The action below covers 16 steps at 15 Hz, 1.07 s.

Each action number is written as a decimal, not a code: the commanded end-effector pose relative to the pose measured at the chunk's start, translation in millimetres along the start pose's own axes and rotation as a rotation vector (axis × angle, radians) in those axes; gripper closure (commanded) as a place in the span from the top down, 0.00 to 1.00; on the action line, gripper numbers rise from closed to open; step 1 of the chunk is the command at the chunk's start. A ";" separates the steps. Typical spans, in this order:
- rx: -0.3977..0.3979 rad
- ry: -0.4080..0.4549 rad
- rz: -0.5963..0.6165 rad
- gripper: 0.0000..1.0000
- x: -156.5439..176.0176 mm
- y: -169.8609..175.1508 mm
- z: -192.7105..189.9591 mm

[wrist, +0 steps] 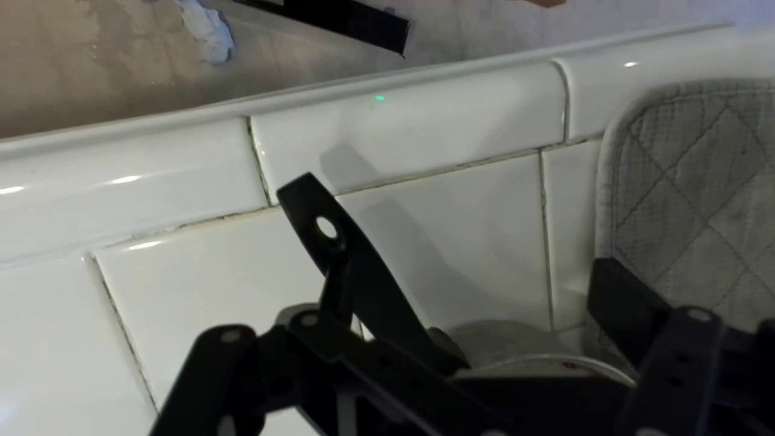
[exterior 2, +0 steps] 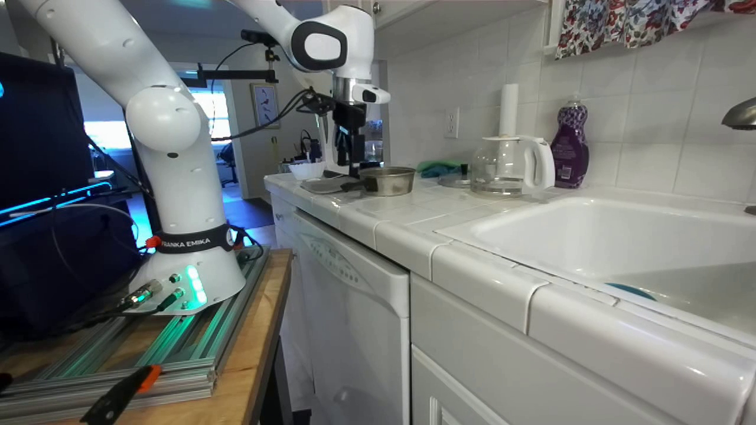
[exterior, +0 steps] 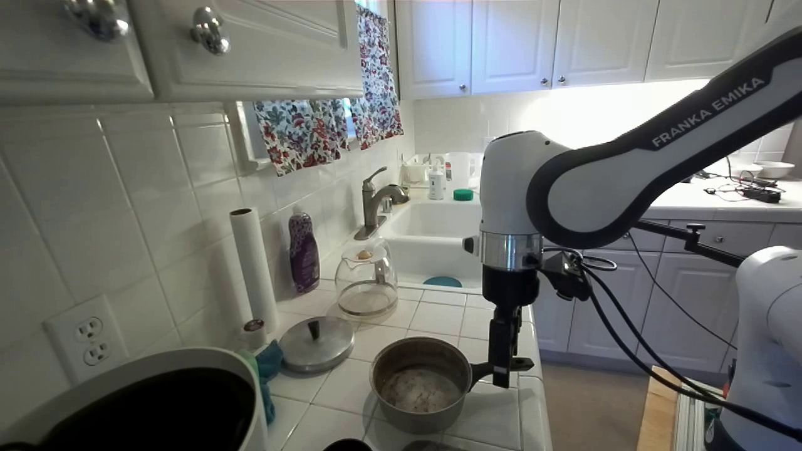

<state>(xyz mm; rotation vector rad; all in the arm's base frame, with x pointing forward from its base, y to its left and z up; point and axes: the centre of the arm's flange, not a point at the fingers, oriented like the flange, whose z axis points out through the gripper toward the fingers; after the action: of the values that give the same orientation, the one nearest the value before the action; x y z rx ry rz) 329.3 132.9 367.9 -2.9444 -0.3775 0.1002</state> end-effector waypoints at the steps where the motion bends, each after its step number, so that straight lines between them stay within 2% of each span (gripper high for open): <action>1: -0.062 -0.022 -0.019 1.00 -4.6 11.6 -9.6; 7: -0.135 -0.031 -0.114 1.00 13.9 32.2 -11.5; 16: -0.106 -0.099 -0.355 1.00 31.8 45.1 1.3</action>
<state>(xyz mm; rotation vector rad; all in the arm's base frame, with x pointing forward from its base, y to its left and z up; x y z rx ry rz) 354.8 98.5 359.7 -2.9523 -0.8199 0.1323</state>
